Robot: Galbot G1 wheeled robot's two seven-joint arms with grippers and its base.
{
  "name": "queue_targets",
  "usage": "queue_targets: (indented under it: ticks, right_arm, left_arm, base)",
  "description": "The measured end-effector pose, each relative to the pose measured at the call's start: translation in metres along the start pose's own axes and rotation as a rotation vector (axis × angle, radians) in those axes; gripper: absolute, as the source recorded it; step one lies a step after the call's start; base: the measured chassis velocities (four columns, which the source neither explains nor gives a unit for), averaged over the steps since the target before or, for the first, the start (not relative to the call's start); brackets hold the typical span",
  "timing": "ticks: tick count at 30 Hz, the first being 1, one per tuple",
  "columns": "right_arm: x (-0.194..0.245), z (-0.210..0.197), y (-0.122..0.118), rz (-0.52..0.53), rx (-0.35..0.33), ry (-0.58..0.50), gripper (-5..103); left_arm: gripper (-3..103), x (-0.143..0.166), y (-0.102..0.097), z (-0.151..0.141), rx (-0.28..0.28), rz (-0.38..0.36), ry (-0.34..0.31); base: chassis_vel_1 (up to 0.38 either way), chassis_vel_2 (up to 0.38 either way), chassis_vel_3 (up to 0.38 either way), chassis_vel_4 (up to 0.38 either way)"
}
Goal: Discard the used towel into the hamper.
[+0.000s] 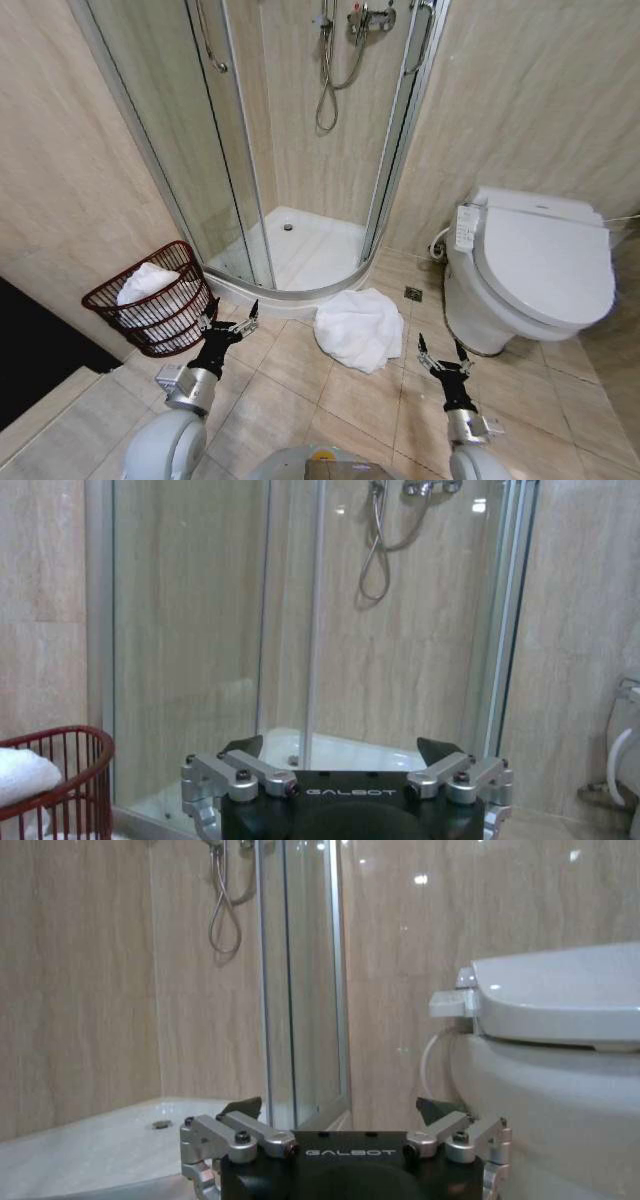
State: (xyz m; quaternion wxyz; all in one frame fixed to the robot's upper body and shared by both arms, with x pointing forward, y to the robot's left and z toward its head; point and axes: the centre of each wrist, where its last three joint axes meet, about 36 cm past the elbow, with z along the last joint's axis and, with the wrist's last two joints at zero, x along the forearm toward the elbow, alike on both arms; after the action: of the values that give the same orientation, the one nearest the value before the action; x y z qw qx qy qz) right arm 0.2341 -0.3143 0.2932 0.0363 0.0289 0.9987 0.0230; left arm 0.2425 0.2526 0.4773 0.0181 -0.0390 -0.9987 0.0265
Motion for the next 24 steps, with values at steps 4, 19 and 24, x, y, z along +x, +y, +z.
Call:
queue_targets:
  ticks: [4, 19, 24]
  right_arm:
    - [0.001, 0.003, -0.003, 0.004, 0.013, -0.005, 100]
    - [0.008, 0.001, -0.001, 0.003, 0.0, 0.004, 100]
    - [0.011, 0.001, -0.001, 0.01, 0.005, 0.045, 100]
  left_arm:
    - [100, 0.0, 0.0, 0.0, 0.0, 0.0, 0.0]
    - [100, 0.0, 0.0, 0.0, 0.0, 0.0, 0.0]
    - [100, 0.0, 0.0, 0.0, 0.0, 0.0, 0.0]
  base:
    - [0.0, 0.0, 0.0, 0.0]
    - [0.0, 0.0, 0.0, 0.0]
    - [0.0, 0.0, 0.0, 0.0]
